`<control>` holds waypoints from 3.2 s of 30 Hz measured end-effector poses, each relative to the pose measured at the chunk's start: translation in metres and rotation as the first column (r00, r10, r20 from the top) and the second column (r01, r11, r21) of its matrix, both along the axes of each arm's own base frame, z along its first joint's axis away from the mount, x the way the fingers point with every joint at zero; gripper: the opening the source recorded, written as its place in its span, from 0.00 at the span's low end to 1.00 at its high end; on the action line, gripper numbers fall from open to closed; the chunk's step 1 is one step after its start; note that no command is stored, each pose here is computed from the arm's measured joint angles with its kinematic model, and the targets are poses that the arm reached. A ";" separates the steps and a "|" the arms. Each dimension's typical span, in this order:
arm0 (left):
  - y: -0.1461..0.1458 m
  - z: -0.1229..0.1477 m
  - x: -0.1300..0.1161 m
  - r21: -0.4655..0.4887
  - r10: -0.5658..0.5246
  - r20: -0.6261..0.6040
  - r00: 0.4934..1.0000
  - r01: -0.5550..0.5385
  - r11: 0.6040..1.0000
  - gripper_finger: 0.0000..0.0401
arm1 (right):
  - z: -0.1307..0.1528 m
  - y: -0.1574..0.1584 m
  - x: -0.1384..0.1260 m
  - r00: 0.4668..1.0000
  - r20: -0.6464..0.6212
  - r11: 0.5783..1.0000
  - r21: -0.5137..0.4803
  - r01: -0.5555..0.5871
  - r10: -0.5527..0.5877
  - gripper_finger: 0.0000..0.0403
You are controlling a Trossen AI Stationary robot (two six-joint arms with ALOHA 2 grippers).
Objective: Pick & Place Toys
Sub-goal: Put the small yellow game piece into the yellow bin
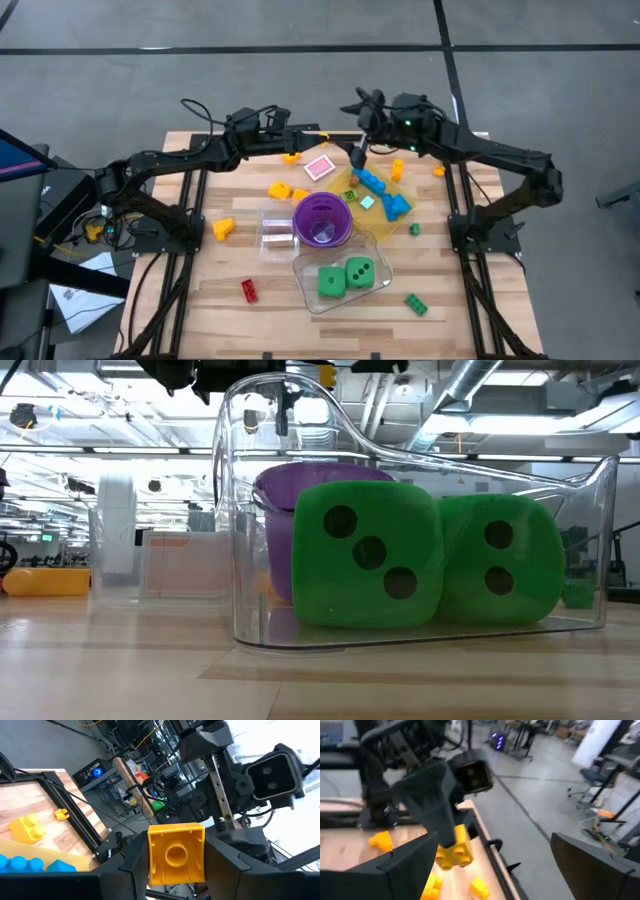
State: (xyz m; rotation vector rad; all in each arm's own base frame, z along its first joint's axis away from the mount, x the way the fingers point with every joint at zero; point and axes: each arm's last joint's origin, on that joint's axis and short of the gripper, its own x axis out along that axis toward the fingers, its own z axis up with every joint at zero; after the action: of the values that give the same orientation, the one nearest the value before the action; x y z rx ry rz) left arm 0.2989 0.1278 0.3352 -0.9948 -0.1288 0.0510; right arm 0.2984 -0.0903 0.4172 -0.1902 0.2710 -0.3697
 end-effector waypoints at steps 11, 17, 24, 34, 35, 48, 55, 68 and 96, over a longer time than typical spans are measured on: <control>0.004 0.000 -0.002 0.000 0.013 0.000 1.000 -0.013 1.000 0.36 | -0.010 0.006 0.019 0.994 -0.083 0.997 0.030 -0.069 0.072 0.94; 0.003 0.000 -0.001 -0.020 0.009 0.003 1.000 -0.009 1.000 0.36 | -0.023 0.006 0.033 0.989 -0.118 0.996 0.019 -0.085 0.087 0.94; -0.001 0.000 0.000 -0.025 -0.005 0.004 1.000 0.005 1.000 0.36 | -0.021 0.005 0.036 0.993 -0.081 0.997 0.006 -0.083 0.083 0.94; -0.002 0.000 0.001 -0.025 -0.009 0.005 1.000 0.009 1.000 0.36 | -0.019 0.005 0.035 0.994 -0.071 0.997 0.010 -0.080 0.080 0.80; -0.002 0.000 0.001 -0.025 -0.009 0.004 1.000 0.009 1.000 0.36 | -0.019 0.005 0.035 0.994 -0.073 0.997 0.011 -0.080 0.080 0.77; -0.002 0.002 0.001 -0.029 -0.010 0.019 1.000 0.011 1.000 0.36 | -0.023 0.005 0.037 0.992 -0.093 0.996 0.020 -0.082 0.084 0.39; 0.000 0.001 0.000 -0.033 -0.004 0.013 1.000 0.005 0.999 0.41 | -0.025 0.005 0.036 0.991 -0.105 0.996 0.040 -0.077 0.081 0.34; 0.012 0.016 -0.019 0.062 0.045 0.055 0.997 -0.048 0.997 0.61 | -0.025 -0.013 0.009 0.989 -0.136 0.949 0.298 0.103 -0.064 0.34; 0.026 0.033 -0.061 0.119 0.168 -0.009 0.986 -0.166 0.979 0.60 | -0.209 0.029 -0.042 0.691 -0.718 0.455 0.647 0.612 0.091 0.34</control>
State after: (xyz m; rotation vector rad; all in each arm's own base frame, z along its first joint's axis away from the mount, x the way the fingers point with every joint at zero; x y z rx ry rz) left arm 0.2376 0.1540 0.3684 -0.8637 -0.1956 0.2042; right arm 0.2560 -0.0617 0.2084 0.8038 1.2267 -0.4536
